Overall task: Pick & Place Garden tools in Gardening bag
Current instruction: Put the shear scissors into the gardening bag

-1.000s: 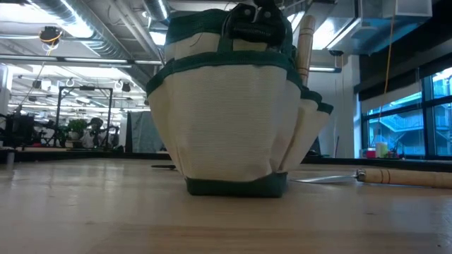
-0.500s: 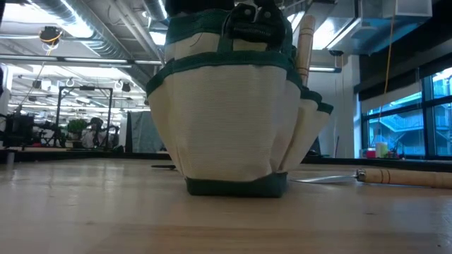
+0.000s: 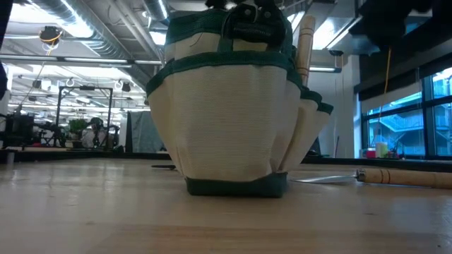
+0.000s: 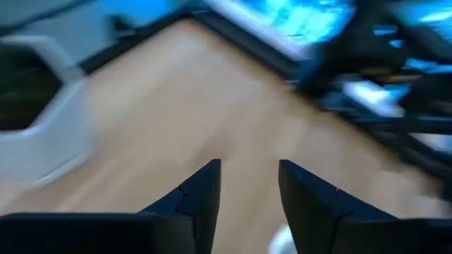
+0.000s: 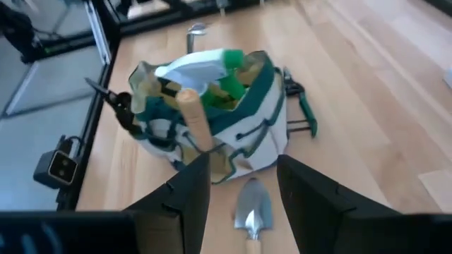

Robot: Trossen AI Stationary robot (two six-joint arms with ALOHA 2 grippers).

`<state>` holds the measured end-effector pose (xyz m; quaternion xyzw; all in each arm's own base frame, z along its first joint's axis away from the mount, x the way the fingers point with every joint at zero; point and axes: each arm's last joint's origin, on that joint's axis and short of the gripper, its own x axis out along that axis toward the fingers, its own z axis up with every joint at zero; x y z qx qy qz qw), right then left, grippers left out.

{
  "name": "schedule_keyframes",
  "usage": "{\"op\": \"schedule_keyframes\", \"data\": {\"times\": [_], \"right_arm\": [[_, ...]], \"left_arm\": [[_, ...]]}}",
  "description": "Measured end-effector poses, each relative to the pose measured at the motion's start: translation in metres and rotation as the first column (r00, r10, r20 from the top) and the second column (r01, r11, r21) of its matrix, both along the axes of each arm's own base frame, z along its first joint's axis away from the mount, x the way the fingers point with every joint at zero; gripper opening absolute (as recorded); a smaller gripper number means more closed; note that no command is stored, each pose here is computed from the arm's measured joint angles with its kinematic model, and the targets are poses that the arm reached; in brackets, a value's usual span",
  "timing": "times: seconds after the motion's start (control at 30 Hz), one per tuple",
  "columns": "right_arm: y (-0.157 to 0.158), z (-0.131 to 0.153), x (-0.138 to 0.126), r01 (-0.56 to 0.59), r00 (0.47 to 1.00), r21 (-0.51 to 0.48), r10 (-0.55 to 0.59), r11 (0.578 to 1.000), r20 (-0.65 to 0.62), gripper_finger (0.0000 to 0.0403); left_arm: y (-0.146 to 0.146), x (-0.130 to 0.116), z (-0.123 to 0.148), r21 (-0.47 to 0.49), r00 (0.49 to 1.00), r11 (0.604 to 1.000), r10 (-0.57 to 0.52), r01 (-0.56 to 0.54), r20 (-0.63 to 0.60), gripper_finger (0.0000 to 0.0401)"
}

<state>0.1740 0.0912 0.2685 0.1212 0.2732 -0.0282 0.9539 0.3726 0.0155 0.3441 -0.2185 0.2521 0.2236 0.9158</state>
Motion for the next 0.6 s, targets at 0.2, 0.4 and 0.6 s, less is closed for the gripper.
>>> {"op": "schedule_keyframes", "data": {"times": [0.2,0.4,0.6], "right_arm": [[-0.021,-0.032,-0.015,0.014,0.991,0.110,-0.028,0.994,0.129,0.0167],[-0.037,-0.043,-0.029,0.041,0.990,0.206,-0.068,0.978,0.126,0.0167],[-0.050,-0.047,-0.032,0.039,0.994,0.263,-0.065,0.964,0.090,0.0167]], "left_arm": [[0.005,0.006,0.008,-0.044,0.990,0.994,-0.100,0.104,0.098,0.0113],[0.019,0.001,0.000,-0.052,1.000,0.998,-0.020,0.021,0.023,0.0110],[0.029,-0.003,-0.034,-0.156,0.981,0.987,-0.014,0.045,0.195,0.0109]]}}
